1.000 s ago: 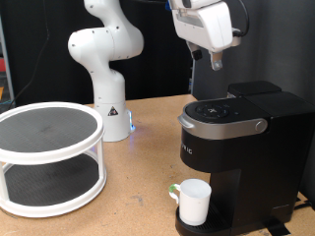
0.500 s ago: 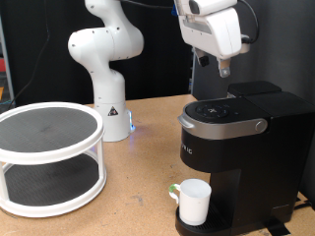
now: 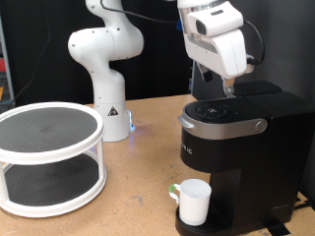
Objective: Make a cup of coffee with the keurig machine
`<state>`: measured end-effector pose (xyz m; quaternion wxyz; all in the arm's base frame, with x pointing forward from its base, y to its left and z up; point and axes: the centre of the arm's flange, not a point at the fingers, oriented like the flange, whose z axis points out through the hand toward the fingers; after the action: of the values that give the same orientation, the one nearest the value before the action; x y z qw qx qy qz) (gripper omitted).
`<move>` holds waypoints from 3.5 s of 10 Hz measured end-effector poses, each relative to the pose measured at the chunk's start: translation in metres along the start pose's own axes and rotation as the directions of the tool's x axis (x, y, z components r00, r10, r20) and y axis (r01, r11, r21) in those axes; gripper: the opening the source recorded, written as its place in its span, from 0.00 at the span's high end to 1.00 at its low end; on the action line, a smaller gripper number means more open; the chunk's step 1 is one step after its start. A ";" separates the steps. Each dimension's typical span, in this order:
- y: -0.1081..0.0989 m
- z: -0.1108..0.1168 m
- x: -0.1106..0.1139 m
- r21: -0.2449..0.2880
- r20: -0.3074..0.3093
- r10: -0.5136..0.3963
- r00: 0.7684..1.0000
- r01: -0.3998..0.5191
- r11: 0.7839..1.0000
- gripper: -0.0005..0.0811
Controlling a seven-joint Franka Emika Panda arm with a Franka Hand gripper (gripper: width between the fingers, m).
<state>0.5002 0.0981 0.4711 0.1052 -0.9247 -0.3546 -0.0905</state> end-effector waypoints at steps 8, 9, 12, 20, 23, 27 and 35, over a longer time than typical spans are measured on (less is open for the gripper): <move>-0.002 0.038 -0.007 -0.123 -0.098 -0.014 0.995 0.002 0.992 0.91; -0.002 0.040 -0.008 -0.136 -0.110 -0.015 0.994 0.000 0.991 0.91; -0.003 0.043 -0.013 -0.139 -0.111 -0.014 0.994 -0.002 0.990 0.99; -0.002 0.044 -0.018 -0.137 -0.026 0.042 0.999 -0.046 0.989 0.99; 0.013 0.044 -0.008 -0.024 0.066 0.108 0.992 -0.107 0.994 0.99; 0.029 0.045 -0.003 0.139 0.211 0.115 0.971 -0.147 0.979 0.99; 0.031 0.044 -0.008 0.060 0.036 0.062 0.997 -0.064 0.996 0.99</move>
<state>0.5191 0.0819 0.4232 0.1301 -0.9332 -0.3295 -0.0606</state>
